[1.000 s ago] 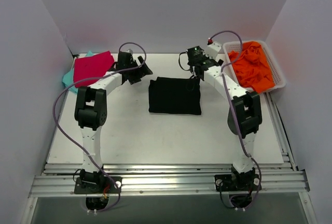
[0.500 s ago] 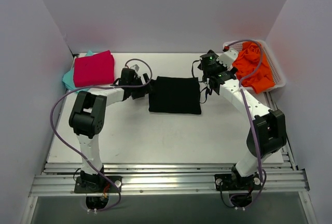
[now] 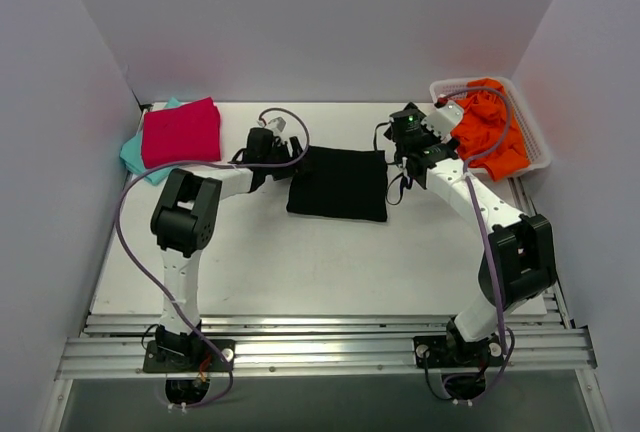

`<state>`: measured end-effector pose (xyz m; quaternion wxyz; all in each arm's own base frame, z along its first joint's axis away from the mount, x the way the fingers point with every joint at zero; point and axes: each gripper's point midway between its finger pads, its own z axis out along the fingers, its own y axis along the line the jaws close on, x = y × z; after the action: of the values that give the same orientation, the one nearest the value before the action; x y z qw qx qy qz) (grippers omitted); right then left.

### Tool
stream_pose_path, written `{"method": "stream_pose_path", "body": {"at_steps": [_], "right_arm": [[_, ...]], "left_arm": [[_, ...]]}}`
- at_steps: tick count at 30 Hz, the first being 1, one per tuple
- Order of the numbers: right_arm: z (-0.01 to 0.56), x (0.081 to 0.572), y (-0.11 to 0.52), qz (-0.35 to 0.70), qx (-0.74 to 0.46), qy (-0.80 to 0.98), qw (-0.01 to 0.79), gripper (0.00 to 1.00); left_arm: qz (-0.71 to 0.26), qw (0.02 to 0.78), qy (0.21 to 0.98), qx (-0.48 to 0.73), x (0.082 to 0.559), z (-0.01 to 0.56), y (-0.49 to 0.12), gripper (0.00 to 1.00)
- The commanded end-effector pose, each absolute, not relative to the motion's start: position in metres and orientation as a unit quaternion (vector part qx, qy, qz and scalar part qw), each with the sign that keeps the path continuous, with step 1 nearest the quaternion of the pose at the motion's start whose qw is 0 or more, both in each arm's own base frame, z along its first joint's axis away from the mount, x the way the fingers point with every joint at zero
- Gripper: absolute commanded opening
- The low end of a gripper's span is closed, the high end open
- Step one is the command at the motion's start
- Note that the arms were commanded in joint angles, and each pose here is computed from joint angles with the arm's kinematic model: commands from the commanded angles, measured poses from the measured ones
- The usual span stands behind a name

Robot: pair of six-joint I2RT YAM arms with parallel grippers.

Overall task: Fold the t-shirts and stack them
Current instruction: Neatly place the folded tshirt to the corner

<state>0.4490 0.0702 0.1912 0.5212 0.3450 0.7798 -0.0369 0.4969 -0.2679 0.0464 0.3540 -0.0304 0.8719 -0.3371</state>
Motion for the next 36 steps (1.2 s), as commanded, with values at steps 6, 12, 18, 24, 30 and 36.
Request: {"method": "stream_pose_path", "body": {"at_steps": [6, 12, 18, 24, 30, 36], "right_arm": [[0.179, 0.451, 0.062, -0.02, 0.363, 0.772, 0.521, 1.0], [0.168, 0.45, 0.055, -0.007, 0.371, 0.772, 0.516, 1.0], [0.174, 0.446, 0.057, 0.019, 0.372, 0.767, 0.522, 1.0], [0.189, 0.444, 0.053, 0.043, 0.374, 0.76, 0.531, 1.0], [0.193, 0.438, 0.045, 0.061, 0.376, 0.753, 0.536, 1.0], [0.179, 0.446, 0.051, 0.078, 0.37, 0.762, 0.525, 1.0]], "left_arm": [[-0.317, 0.279, 0.906, -0.022, 0.48, -0.017, -0.27, 0.03], [-0.315, 0.291, 0.903, -0.009, 0.487, 0.008, -0.269, 0.02], [-0.284, 0.326, 0.901, -0.028, 0.515, 0.071, -0.222, 0.02], [-0.259, 0.354, 0.898, -0.039, 0.552, 0.126, -0.191, 0.02], [-0.222, 0.362, 0.904, -0.055, 0.579, 0.16, -0.146, 0.02], [-0.187, 0.407, 0.888, -0.104, 0.6, 0.225, -0.052, 0.02]]}}
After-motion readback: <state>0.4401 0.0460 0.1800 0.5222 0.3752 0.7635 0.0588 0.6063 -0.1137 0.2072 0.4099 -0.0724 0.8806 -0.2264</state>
